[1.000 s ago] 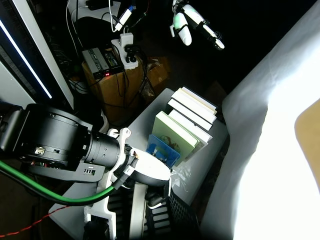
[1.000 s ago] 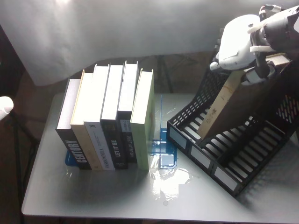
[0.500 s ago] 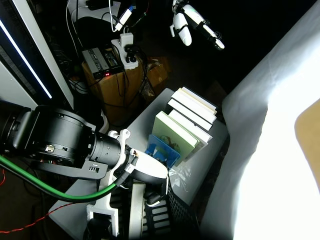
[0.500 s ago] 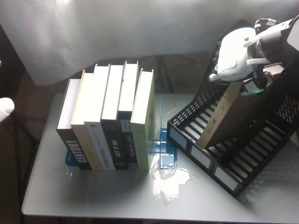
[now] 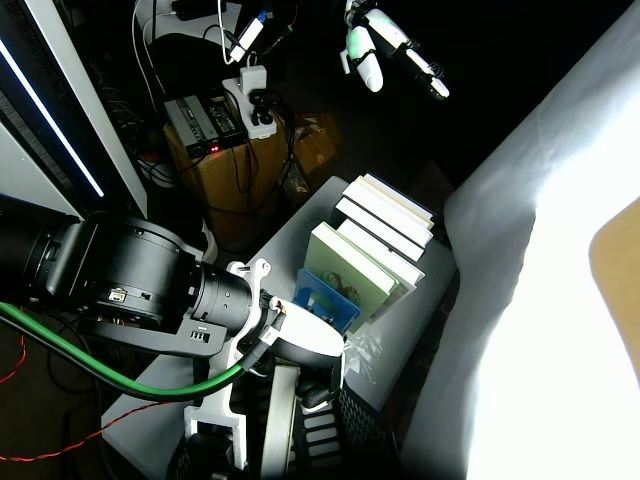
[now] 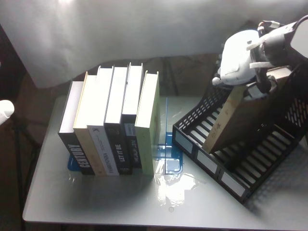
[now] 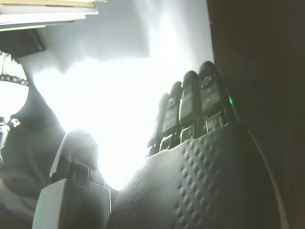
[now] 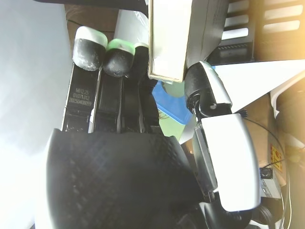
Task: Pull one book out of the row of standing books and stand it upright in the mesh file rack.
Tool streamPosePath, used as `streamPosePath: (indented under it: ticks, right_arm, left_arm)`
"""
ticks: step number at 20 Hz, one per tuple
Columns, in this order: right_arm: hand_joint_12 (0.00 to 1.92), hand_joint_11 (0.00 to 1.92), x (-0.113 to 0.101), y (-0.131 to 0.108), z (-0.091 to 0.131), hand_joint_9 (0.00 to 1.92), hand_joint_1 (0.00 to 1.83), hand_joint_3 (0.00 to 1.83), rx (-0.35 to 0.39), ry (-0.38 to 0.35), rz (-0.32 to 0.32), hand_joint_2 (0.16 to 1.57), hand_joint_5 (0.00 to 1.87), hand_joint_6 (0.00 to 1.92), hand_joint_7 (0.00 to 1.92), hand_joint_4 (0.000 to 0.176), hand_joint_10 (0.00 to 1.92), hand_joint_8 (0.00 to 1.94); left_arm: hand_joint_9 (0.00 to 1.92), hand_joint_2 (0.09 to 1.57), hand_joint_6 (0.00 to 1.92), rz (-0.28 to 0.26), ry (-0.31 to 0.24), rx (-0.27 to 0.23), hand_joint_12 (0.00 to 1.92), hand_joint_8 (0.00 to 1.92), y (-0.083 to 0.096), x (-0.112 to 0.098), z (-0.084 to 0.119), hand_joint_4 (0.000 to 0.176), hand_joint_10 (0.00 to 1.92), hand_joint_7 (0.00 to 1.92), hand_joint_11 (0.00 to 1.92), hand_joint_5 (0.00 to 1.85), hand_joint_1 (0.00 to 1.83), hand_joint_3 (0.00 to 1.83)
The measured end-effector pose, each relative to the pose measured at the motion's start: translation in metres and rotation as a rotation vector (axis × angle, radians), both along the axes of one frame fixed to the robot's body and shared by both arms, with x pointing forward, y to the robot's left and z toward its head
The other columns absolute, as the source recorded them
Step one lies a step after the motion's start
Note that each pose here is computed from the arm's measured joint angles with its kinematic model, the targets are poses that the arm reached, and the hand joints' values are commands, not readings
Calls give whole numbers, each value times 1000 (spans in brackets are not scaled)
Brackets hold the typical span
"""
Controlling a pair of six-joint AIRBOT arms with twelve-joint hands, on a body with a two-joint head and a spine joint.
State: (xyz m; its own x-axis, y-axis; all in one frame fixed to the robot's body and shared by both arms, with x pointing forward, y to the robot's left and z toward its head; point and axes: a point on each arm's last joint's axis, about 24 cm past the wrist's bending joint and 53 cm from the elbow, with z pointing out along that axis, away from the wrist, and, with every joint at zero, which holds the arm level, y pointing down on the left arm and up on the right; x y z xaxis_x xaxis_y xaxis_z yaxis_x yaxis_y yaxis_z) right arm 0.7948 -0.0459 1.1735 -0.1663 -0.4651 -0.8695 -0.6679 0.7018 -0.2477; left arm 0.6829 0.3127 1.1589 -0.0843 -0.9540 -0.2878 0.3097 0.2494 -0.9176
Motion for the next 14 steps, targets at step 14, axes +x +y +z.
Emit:
streamPosePath:
  ticks: [14]
  right_arm:
    - [1921, 885, -10, -5, 14, 799, 778, 0, 33, 9, 4, 1513, 341, 1909, 621, 0, 1921, 1941]
  left_arm:
    - [0, 1356, 0, 2, 0, -1, 0, 0, 1, 0, 0, 0, 0, 0, 0, 21, 189, 0]
